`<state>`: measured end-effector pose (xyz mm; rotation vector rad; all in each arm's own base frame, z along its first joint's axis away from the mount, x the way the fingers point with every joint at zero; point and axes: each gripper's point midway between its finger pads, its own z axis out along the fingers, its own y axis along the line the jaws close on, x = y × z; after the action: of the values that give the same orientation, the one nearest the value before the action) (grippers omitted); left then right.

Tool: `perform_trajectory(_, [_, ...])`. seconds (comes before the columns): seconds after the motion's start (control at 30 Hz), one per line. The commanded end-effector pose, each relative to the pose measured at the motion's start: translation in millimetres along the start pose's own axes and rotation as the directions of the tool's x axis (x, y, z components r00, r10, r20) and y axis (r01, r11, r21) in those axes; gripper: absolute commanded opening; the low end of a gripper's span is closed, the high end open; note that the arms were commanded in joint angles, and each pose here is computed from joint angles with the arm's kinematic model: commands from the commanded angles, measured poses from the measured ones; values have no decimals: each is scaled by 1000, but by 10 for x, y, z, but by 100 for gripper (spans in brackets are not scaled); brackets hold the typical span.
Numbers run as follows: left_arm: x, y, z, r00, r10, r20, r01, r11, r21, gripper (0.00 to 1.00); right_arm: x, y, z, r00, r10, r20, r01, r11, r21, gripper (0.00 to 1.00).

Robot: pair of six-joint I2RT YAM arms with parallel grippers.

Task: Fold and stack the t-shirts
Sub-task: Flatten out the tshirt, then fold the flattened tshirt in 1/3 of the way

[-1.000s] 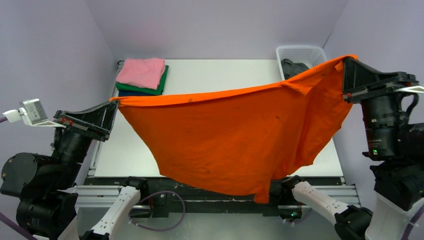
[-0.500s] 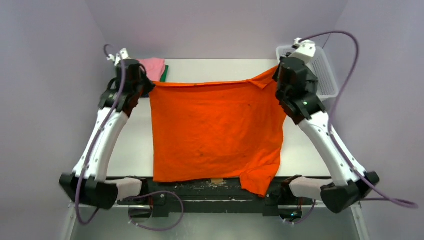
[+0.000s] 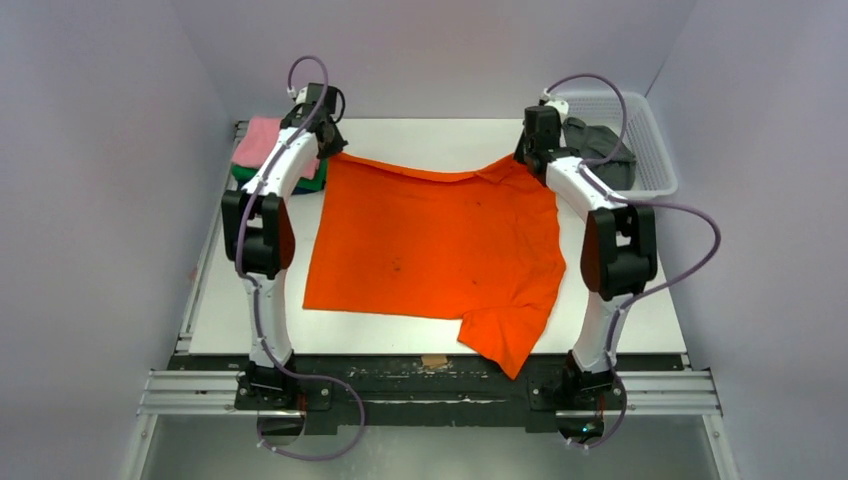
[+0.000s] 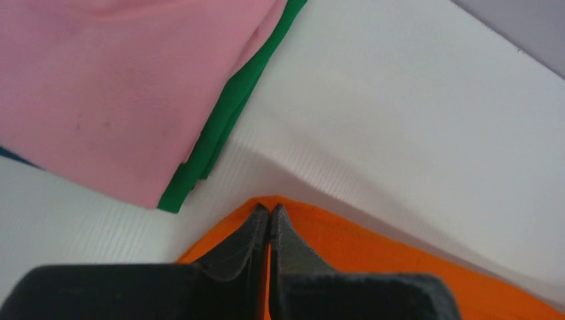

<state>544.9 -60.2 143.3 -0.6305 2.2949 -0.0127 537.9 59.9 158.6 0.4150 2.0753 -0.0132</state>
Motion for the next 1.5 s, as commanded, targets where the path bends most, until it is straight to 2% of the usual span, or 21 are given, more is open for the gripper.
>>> perform_trajectory(0.0, [-265,-90,187,1000,-3,14,3,999,44,0,-443,333,184,994,64,90,-53,992,-115,0])
perform_trajectory(0.17, [-289,-64,379,1000,-29,-8,30,997,66,0,-277,331,365,999,47,10,-45,993,-111,0])
perform_trajectory(0.4, [-172,42,217,999,-34,-33,37,996,79,0,-51,85,-16,983,-10,-185,4,999,-33,0])
perform_trajectory(0.6, [56,296,-47,997,-5,-77,7,1000,30,0,297,-188,-499,923,-42,-383,58,998,29,0])
perform_trajectory(0.77, [236,436,-231,993,8,-117,-6,1000,16,0,514,-365,-831,889,-27,-457,60,996,59,0])
perform_trajectory(0.9, [355,567,-352,990,23,-141,-24,1000,-9,0,670,-646,-1033,861,1,-508,103,979,177,0])
perform_trajectory(1.07, [620,713,-429,979,46,-198,-51,998,-21,0,1138,-901,-1176,799,20,-602,156,958,239,0])
perform_trajectory(1.13, [722,787,-473,975,50,-218,-59,998,-32,0,1343,-994,-1253,775,37,-631,166,951,260,8])
perform_trajectory(1.17, [760,823,-496,973,51,-225,-61,997,-40,0,1413,-1024,-1296,770,39,-637,170,949,264,20])
perform_trajectory(1.2, [779,852,-536,973,51,-226,-62,997,-43,7,1465,-1053,-1347,769,37,-639,176,948,267,33])
perform_trajectory(1.27, [827,918,-622,972,49,-230,-63,997,-55,31,1455,-1073,-1427,784,39,-620,168,948,272,65])
perform_trajectory(1.33, [808,928,-735,977,38,-209,-48,998,-44,48,1339,-1014,-1445,809,30,-587,144,958,248,88])
perform_trajectory(1.4, [743,885,-850,983,32,-178,-35,999,-11,64,1196,-926,-1409,834,28,-551,115,968,224,91])
perform_trajectory(1.47, [653,814,-936,989,33,-142,-30,999,23,88,1063,-784,-1307,858,26,-512,76,981,178,91])
